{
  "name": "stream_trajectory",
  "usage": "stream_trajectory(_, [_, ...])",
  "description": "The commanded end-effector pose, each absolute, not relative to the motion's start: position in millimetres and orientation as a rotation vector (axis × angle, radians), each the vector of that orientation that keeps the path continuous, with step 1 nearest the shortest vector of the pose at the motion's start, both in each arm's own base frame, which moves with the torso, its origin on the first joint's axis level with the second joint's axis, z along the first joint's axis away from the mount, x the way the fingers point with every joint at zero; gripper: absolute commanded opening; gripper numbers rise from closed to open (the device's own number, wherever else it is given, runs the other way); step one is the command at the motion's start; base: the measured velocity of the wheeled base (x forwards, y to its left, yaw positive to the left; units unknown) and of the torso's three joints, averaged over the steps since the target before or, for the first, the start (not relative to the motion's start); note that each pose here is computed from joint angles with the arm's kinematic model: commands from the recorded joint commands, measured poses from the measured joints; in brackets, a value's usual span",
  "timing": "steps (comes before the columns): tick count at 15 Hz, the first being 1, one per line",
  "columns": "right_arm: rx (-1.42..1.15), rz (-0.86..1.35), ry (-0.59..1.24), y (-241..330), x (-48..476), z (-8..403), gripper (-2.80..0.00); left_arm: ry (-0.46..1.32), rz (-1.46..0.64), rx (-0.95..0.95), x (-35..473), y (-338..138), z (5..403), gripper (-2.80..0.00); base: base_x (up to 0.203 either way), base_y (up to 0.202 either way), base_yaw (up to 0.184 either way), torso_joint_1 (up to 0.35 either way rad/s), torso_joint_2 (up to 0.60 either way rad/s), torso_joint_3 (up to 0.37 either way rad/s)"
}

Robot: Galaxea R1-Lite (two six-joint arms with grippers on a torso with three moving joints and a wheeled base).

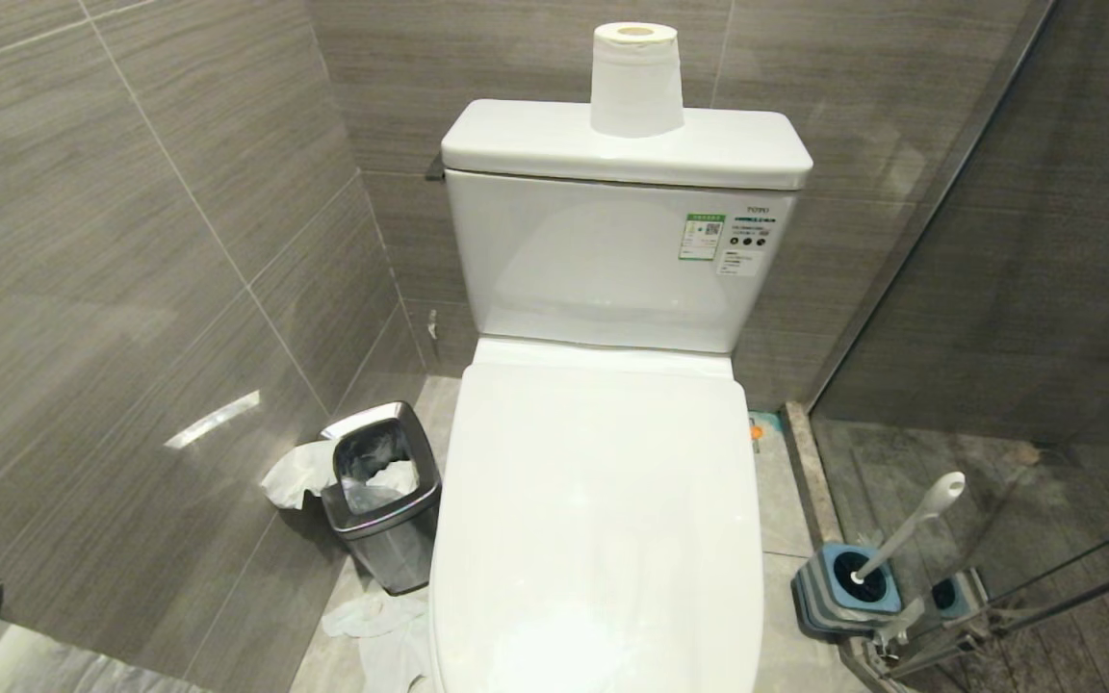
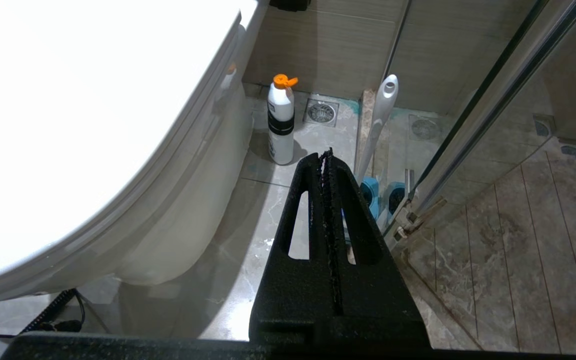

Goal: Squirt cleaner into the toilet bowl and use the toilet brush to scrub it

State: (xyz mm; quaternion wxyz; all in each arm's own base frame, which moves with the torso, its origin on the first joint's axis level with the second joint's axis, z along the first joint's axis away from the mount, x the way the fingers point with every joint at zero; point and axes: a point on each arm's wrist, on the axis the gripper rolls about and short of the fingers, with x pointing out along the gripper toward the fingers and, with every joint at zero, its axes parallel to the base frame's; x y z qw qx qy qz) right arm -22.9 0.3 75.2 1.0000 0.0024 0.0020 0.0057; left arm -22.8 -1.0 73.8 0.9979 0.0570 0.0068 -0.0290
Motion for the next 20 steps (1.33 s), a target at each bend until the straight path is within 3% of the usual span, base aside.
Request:
stream_trajectory(1, [0.005, 0.012, 0.005, 0.3, -22.9, 75.3, -2.80, 0.017, -0.058, 0.109, -22.6, -1.1, 72.9, -2.80, 0.000, 0.000, 0.000, 0.000, 0.00, 0.000])
stream_trajectory(20, [0.005, 0.011, 0.005, 0.3, -22.9, 75.3, -2.80, 0.018, -0.053, 0.075, -22.5, -0.9, 73.1, -2.80, 0.000, 0.000, 0.000, 0.000, 0.00, 0.000])
